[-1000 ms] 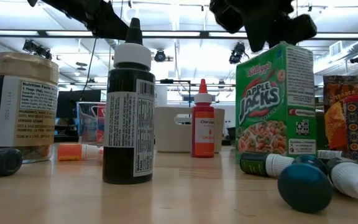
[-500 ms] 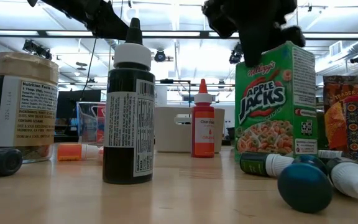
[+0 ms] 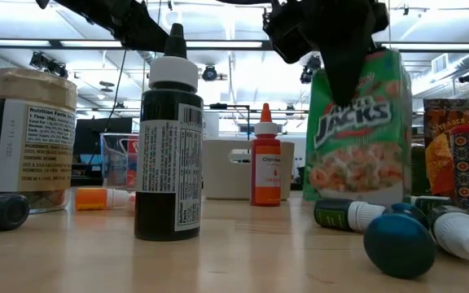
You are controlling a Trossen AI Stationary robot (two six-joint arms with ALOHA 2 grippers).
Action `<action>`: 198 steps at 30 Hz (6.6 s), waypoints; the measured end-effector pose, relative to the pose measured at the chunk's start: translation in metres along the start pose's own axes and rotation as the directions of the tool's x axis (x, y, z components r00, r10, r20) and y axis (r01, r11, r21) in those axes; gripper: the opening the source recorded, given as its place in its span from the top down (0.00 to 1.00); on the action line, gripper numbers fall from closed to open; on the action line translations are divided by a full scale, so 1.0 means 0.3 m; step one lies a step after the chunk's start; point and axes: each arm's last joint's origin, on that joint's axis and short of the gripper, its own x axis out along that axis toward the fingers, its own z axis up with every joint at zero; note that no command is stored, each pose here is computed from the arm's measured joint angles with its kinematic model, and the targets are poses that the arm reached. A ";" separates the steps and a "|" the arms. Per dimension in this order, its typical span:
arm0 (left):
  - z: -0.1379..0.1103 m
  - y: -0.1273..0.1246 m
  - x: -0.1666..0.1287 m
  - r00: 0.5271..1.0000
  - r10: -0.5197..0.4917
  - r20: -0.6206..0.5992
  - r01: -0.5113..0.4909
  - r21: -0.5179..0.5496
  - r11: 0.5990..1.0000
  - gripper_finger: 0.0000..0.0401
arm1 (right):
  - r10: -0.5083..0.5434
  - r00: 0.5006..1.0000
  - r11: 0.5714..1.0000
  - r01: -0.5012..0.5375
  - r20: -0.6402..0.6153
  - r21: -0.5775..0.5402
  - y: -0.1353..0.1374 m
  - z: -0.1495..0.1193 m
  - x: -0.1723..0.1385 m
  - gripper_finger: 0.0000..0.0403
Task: Pick & Place Kitchen Items
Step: Put the green cereal box into the transparent bin
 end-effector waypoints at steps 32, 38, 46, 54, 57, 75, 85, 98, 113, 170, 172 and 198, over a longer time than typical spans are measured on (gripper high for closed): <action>0.033 -0.074 0.076 0.903 -0.402 0.152 0.412 -0.036 0.911 0.45 | 0.040 0.839 0.710 0.359 0.543 -0.606 -0.071 0.235 -0.414 0.72; 0.018 -0.132 0.186 0.935 -0.343 0.092 0.344 0.008 0.939 0.43 | 0.059 0.831 0.651 0.387 0.552 -0.653 -0.121 0.293 -0.429 0.72; 0.046 -0.150 0.261 0.950 -0.306 0.057 0.306 0.012 0.952 0.29 | 0.033 0.835 0.625 0.412 0.549 -0.663 -0.155 0.317 -0.432 0.72; 0.053 -0.154 0.266 0.952 -0.301 0.048 0.300 0.036 0.953 0.25 | 0.059 0.811 0.568 0.452 0.582 -0.687 -0.152 0.332 -0.441 0.72; 0.047 -0.151 0.267 0.965 -0.263 0.024 0.262 0.047 0.964 0.27 | 0.071 0.797 0.567 0.462 0.599 -0.682 -0.149 0.336 -0.447 0.72; 0.043 -0.145 0.269 0.980 -0.197 0.007 0.196 0.073 0.978 0.49 | 0.033 0.773 0.588 0.498 0.634 -0.638 -0.151 0.338 -0.453 0.59; 0.040 -0.131 0.270 0.999 -0.053 -0.014 0.053 0.022 0.998 0.59 | -0.109 0.677 0.555 0.649 0.728 -0.521 -0.127 0.286 -0.481 0.41; 0.113 -0.025 0.097 0.969 0.243 0.053 -0.243 0.002 0.970 0.60 | -0.215 0.730 0.684 0.587 0.649 -0.434 -0.164 0.186 -0.512 0.38; -0.081 0.015 0.061 0.972 0.233 -0.035 -0.236 -0.128 0.963 0.59 | -0.063 0.664 0.678 0.576 0.745 -0.456 -0.183 0.304 -0.313 0.38; -0.061 0.002 0.011 0.991 -0.007 0.133 0.017 -0.073 0.997 0.51 | 0.569 0.375 0.629 0.375 0.732 -0.681 -0.393 0.553 -0.379 0.60; -0.061 0.003 0.011 0.991 -0.003 0.133 0.012 -0.071 0.997 0.47 | 0.536 0.399 0.645 0.375 0.744 -0.666 -0.398 0.552 -0.370 0.60; 0.127 0.025 0.050 0.990 0.000 -0.142 -0.004 -0.025 1.000 0.35 | 0.337 0.508 0.637 0.497 0.793 -0.589 -0.356 0.521 -0.355 0.60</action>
